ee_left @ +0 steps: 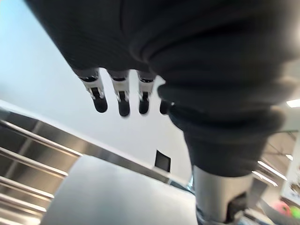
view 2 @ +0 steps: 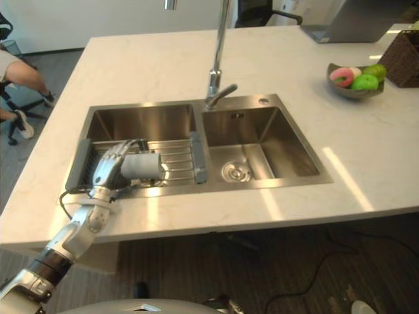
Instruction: Walk over to the sink, pick up the cup, carry it to the dishwasher, place the cup inside the dishwasher, then close the dishwasher door
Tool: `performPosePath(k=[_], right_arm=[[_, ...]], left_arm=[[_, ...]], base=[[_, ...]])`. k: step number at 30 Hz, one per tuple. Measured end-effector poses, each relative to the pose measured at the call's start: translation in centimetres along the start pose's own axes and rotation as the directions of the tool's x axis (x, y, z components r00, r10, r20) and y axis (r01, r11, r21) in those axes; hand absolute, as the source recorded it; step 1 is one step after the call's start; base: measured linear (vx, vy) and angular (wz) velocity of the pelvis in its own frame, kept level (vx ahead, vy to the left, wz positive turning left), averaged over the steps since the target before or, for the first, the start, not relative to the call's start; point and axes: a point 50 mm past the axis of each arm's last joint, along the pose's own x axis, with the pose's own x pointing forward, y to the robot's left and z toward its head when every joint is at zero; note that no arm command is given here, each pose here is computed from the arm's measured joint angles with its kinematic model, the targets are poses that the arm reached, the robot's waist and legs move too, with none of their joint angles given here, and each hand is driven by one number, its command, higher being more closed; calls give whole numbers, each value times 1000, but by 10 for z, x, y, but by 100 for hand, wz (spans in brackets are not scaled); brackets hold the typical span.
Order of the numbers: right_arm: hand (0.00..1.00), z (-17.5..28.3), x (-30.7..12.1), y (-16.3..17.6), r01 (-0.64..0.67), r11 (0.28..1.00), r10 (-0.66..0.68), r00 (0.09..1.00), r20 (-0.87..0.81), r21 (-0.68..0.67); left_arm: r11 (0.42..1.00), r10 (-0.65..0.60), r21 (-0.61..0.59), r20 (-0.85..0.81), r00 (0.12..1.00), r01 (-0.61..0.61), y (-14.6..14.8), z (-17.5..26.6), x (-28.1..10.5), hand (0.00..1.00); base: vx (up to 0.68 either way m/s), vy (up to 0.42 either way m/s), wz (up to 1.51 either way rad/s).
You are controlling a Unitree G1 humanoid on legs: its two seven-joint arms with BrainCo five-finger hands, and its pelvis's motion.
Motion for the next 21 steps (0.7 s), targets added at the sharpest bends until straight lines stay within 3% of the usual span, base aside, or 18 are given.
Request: performPosePath(k=[1, 4, 16, 21], right_arm=[[0, 0, 0, 1, -1, 1000, 1, 1000, -1, -4], [0, 1, 1, 2, -4, 1000, 4, 1000, 0, -7], [0, 4, 1, 1, 10, 1000, -10, 1000, -12, -22], [0, 7, 1, -1, 15, 1000, -15, 1000, -6, -28]], left_arm=[[998, -68, 12, 27, 997, 68, -4, 2, 4, 0], [994, -110, 19, 40, 993, 110, -5, 3, 7, 0], [980, -161, 126, 40, 986, 155, -9, -6, 11, 0], [935, -305, 167, -70, 950, 313, -17, -15, 17, 0]], base=[[-64, -5, -2], [-37, -9, -3], [-10, -4, -1], [-53, -7, -3]])
